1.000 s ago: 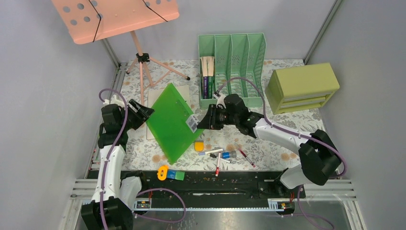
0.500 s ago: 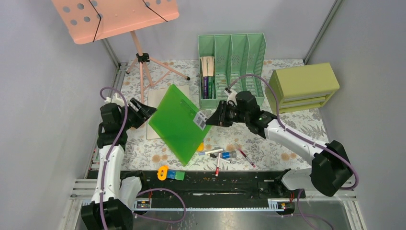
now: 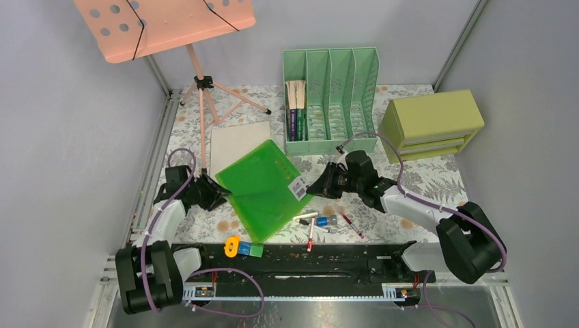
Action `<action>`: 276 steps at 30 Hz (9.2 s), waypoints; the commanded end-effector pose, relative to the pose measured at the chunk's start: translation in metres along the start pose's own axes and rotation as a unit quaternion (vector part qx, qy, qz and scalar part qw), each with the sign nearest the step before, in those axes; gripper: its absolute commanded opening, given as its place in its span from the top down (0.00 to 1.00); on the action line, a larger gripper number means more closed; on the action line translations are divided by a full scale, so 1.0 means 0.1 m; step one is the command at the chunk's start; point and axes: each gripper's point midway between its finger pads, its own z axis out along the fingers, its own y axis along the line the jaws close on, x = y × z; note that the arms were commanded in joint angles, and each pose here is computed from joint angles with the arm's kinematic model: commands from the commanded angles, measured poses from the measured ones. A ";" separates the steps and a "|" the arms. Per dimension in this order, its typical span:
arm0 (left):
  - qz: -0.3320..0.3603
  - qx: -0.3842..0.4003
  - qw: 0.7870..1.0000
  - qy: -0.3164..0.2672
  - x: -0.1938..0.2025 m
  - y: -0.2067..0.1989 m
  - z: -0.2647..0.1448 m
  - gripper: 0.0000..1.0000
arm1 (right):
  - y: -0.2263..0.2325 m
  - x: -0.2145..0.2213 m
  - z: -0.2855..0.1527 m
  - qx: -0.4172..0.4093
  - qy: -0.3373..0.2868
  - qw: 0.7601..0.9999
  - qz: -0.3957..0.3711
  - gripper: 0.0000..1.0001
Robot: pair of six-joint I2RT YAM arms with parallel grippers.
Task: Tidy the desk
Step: Pick up the folder from the center of the board.
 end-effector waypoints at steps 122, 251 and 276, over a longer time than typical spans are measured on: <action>0.157 0.492 0.853 0.074 0.39 -2.24 -0.80 0.55 | 0.76 -0.10 -1.29 -0.173 -0.057 0.975 -0.131 1.00; 0.292 0.413 0.849 0.153 1.11 -1.90 -1.18 1.00 | 0.75 -0.43 -1.08 -0.262 0.019 0.962 -0.077 0.30; 0.317 0.428 0.828 0.173 1.21 -1.96 -1.23 1.00 | 1.14 0.11 -1.41 -0.304 0.088 0.934 -0.167 0.62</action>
